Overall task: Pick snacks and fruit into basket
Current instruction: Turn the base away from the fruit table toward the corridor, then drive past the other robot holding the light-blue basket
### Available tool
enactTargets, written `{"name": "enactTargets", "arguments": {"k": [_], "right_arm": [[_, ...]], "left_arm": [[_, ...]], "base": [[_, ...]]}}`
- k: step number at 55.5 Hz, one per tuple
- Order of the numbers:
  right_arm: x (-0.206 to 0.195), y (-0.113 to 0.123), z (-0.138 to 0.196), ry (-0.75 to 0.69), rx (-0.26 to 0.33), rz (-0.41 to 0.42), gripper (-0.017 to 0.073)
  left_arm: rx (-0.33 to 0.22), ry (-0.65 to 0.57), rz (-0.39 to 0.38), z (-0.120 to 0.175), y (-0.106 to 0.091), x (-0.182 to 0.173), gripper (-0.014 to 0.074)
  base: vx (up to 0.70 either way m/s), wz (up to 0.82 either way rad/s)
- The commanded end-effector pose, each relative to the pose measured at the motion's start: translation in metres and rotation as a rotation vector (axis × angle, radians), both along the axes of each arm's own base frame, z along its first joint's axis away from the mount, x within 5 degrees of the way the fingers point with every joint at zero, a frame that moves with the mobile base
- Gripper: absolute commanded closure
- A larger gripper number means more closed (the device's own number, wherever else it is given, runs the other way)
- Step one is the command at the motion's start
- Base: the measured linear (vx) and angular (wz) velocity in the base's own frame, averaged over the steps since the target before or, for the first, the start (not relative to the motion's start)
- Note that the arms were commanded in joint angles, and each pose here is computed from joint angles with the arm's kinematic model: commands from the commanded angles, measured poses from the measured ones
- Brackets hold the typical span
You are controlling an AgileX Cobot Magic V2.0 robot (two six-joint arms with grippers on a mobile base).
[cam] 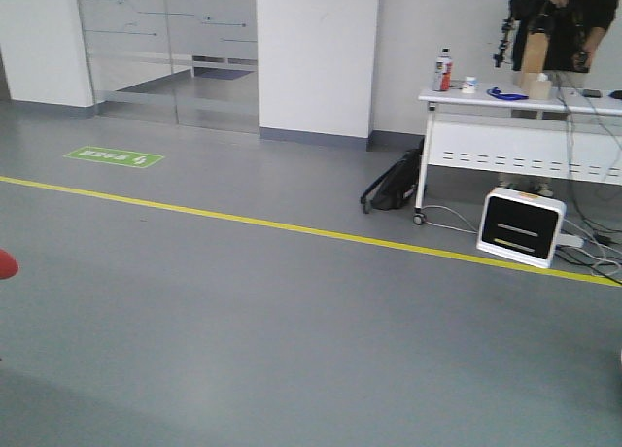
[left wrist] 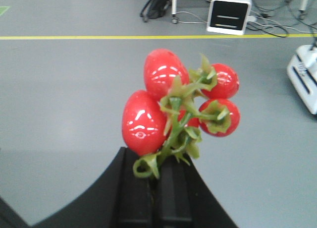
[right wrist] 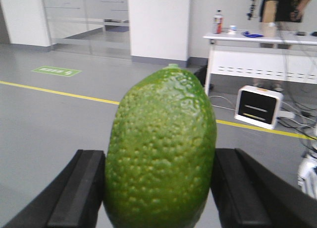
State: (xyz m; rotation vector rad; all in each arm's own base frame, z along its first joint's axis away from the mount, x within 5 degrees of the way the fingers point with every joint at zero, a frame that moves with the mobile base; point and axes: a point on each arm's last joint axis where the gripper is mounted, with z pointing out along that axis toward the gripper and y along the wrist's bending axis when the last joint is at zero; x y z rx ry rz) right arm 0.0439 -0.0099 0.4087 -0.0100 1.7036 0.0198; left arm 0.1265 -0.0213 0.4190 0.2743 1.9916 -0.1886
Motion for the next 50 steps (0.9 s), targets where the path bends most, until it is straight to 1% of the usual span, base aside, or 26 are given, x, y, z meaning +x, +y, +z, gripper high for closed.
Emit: {"name": "enactTargets", "arguments": {"k": [1,50], "right_arm": [[-0.0008,0.0004,0.0162,-0.109,-0.023,0.009,0.0564],[-0.0008,0.0004,0.0162,-0.109,-0.023,0.009,0.0564]], "left_arm": [[-0.037,-0.106,0.014,0.0175,-0.0002,0.0002,0.0597],[-0.037,-0.106,0.014,0.0175,-0.0002,0.0002,0.0597]], "base": [[-0.19,-0.47],[-0.14,-0.49]]}}
